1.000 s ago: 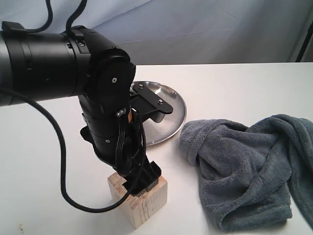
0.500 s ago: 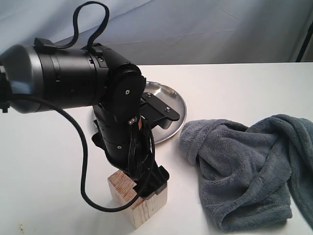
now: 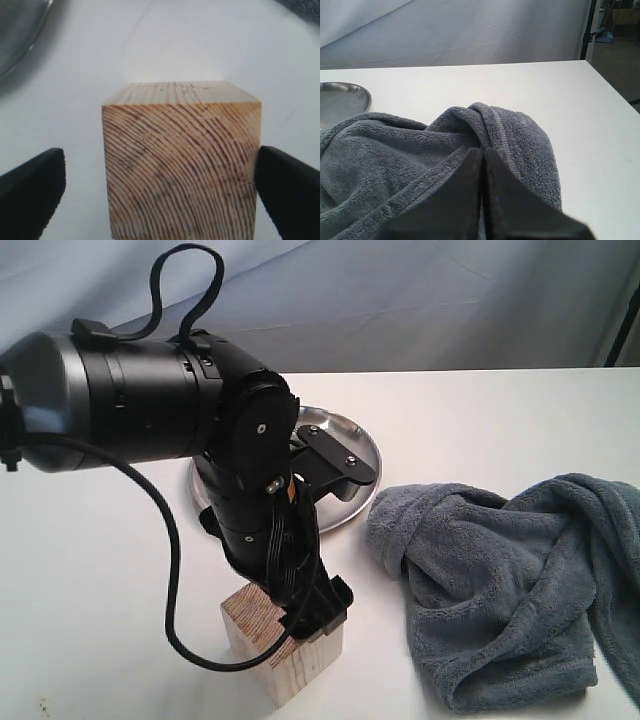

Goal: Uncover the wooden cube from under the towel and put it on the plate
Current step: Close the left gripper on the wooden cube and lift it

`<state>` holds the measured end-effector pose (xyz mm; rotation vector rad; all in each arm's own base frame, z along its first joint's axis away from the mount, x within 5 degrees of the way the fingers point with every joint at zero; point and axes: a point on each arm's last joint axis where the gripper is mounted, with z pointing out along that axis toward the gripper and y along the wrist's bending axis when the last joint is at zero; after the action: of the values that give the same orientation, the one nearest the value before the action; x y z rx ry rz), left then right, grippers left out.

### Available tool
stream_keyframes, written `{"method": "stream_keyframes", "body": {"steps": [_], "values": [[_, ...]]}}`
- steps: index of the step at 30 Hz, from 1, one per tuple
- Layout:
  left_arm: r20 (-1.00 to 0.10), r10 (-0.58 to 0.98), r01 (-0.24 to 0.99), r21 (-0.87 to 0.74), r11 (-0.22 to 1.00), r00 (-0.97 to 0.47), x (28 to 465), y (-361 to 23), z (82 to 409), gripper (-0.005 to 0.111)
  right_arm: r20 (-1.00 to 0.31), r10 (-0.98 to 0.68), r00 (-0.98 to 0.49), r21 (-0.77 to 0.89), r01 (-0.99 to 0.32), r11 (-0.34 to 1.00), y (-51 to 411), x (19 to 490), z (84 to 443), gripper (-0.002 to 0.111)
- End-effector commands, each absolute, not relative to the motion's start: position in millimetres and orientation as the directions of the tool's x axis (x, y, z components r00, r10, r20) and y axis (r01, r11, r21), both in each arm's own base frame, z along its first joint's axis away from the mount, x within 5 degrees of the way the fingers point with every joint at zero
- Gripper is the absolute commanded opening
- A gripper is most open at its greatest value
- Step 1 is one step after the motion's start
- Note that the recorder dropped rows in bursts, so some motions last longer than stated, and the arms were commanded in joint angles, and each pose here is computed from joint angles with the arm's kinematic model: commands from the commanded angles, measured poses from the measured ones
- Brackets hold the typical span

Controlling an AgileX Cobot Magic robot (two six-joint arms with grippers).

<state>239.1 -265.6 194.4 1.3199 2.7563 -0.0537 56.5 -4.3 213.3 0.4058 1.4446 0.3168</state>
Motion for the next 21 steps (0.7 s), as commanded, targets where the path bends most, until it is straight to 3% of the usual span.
{"method": "stream_keyframes", "body": {"steps": [1,8,21], "values": [[-0.101,0.774,0.778,-0.005,0.628,-0.626,237.7,-264.5,200.1,0.097,-0.885,0.455,0.097,0.46,0.032,0.888,-3.8,56.1,211.8,0.003],[-0.108,0.809,0.816,-0.062,0.574,-0.577,233.4,-268.4,200.3,0.097,-0.885,0.455,0.097,0.46,0.032,0.888,-3.8,56.1,211.8,0.003],[-0.105,0.819,0.825,-0.027,0.564,-0.564,235.5,-266.2,199.7,0.097,-0.885,0.455,0.097,0.46,0.032,0.888,-3.8,56.1,211.8,0.003]]}}
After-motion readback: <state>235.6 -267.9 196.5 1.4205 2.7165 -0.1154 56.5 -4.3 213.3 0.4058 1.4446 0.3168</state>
